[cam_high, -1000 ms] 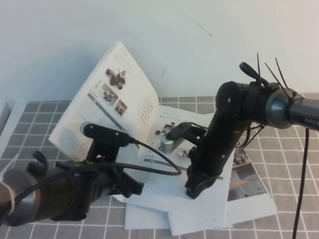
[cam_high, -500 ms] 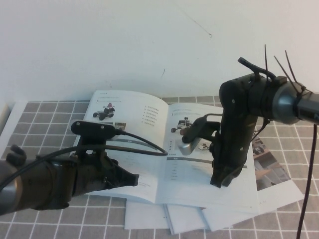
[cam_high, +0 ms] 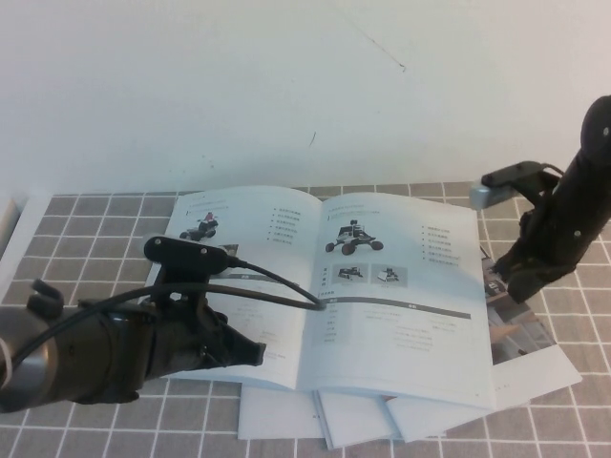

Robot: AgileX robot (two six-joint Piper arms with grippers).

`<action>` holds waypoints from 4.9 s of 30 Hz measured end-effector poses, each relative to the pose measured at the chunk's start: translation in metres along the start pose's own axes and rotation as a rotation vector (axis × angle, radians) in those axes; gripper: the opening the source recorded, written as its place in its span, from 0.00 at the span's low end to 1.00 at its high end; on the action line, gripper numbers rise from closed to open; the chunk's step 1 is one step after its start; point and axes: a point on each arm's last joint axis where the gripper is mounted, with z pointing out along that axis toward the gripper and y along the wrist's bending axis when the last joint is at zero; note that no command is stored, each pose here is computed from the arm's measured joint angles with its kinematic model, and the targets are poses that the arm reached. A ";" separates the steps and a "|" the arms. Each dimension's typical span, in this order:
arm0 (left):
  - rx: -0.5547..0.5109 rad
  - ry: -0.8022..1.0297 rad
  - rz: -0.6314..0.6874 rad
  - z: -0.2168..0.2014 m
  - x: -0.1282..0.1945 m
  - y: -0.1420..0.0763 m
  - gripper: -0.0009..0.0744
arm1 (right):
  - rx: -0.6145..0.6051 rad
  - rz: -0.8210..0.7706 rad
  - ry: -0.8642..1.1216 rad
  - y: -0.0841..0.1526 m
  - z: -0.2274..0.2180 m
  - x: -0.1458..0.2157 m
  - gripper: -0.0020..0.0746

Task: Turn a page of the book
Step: Open the closed book

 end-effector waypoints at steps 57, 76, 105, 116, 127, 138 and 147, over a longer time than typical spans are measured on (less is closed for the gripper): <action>0.147 -0.072 0.013 -0.019 -0.015 -0.013 0.01 | -0.238 -0.109 -0.300 0.046 -0.072 -0.030 0.03; 0.036 -0.074 0.067 -0.011 -0.019 -0.005 0.01 | -0.220 -0.354 -0.122 0.142 0.057 -0.057 0.03; 0.456 -0.590 0.094 -0.184 -0.065 -0.028 0.01 | 0.366 -0.451 -0.586 0.143 -0.264 0.044 0.03; 0.753 -0.376 0.368 -0.196 -0.025 -0.050 0.01 | 0.489 -0.274 -0.665 0.151 -0.297 0.185 0.03; 0.388 -0.410 0.195 -0.164 -0.006 -0.016 0.01 | 0.442 -0.177 -0.831 0.149 -0.182 0.288 0.03; 0.300 -0.616 0.470 -0.203 -0.007 -0.011 0.01 | 0.329 -0.025 -0.795 0.145 -0.115 0.316 0.03; 0.245 -0.655 0.570 -0.208 -0.008 -0.009 0.01 | 0.314 -0.011 -0.771 0.145 -0.113 0.317 0.03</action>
